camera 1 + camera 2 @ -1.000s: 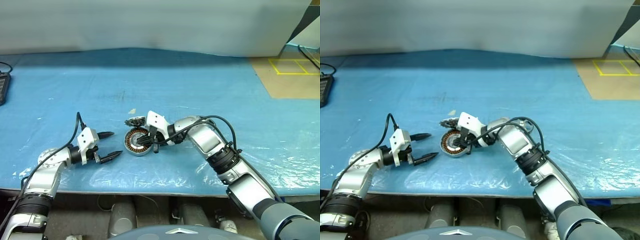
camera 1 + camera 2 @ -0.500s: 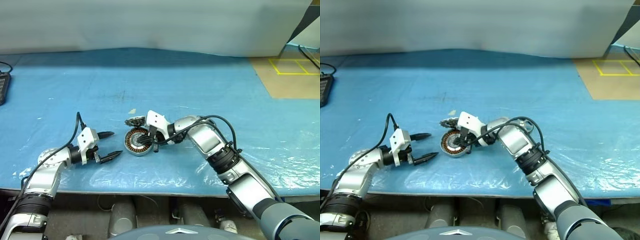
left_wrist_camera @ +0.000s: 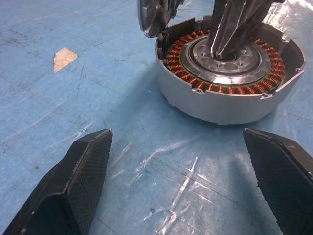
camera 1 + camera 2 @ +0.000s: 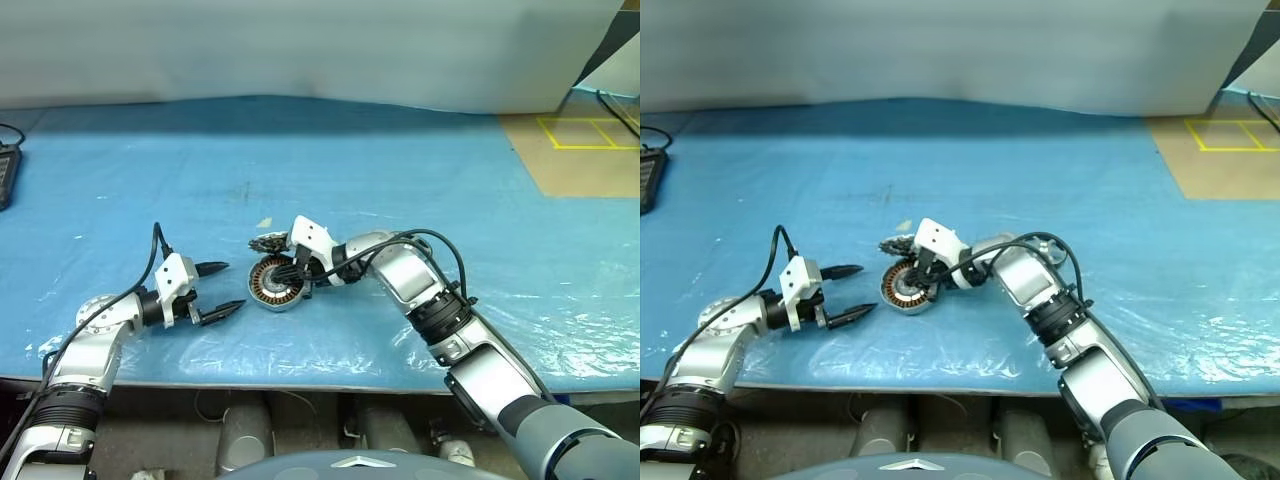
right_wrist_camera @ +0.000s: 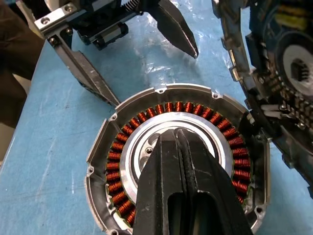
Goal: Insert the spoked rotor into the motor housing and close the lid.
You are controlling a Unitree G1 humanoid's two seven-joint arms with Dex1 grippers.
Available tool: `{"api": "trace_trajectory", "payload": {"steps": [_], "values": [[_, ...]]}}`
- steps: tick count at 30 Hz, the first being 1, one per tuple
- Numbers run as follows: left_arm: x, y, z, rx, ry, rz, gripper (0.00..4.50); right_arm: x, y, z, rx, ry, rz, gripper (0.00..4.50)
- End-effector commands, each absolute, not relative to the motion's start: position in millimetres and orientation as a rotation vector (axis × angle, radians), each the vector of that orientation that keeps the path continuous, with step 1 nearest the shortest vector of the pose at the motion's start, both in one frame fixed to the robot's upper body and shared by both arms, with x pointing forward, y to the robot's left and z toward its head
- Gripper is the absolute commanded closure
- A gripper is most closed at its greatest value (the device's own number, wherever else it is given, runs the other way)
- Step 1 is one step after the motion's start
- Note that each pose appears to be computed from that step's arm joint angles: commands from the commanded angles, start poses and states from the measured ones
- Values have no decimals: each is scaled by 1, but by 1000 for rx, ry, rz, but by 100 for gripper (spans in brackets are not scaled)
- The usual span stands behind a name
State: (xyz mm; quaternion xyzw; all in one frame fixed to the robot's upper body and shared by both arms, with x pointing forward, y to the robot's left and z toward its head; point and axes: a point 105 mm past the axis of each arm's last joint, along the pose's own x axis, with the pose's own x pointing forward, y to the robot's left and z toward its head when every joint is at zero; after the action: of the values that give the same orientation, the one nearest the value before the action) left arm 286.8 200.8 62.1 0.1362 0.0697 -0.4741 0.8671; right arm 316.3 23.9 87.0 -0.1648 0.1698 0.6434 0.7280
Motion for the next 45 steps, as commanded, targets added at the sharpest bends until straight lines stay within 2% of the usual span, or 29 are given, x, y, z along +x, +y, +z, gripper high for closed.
{"api": "trace_trajectory", "payload": {"steps": [1, 4, 6, 11, 14, 17, 21, 24, 29, 34, 38, 43, 45], "values": [[287, 201, 68, 300, 116, -988, 0, 318, 20, 77, -385, 403, 1404, 449], [286, 202, 67, 300, 118, -986, 0, 314, 16, 73, -391, 419, 1418, 449], [286, 202, 67, 299, 119, -986, 0, 313, 15, 81, -375, 389, 1423, 449], [286, 201, 67, 292, 119, -995, 0, 298, 11, 132, -218, 278, 1502, 449], [289, 199, 68, 289, 115, -1002, 0, 288, -3, 153, -155, 262, 1520, 449], [290, 198, 70, 282, 110, -1009, 0, 288, -31, 153, -161, 285, 1443, 449], [289, 193, 72, 258, 99, -1034, 0, 305, -83, 130, -281, 348, 1220, 449], [290, 191, 73, 254, 85, -1042, 0, 319, -119, 123, -344, 365, 1056, 392], [294, 190, 80, 242, 61, -1061, 0, 336, -154, 146, -395, 290, 871, 232], [298, 190, 81, 243, 56, -1066, 0, 339, -168, 157, -324, 276, 849, 232], [300, 189, 77, 241, 58, -1067, 0, 343, -200, 143, -353, 373, 768, 232], [301, 189, 74, 240, 58, -1067, 0, 342, -216, 140, -361, 408, 756, 232], [301, 190, 73, 242, 57, -1065, 0, 341, -216, 140, -357, 414, 764, 195]]}}
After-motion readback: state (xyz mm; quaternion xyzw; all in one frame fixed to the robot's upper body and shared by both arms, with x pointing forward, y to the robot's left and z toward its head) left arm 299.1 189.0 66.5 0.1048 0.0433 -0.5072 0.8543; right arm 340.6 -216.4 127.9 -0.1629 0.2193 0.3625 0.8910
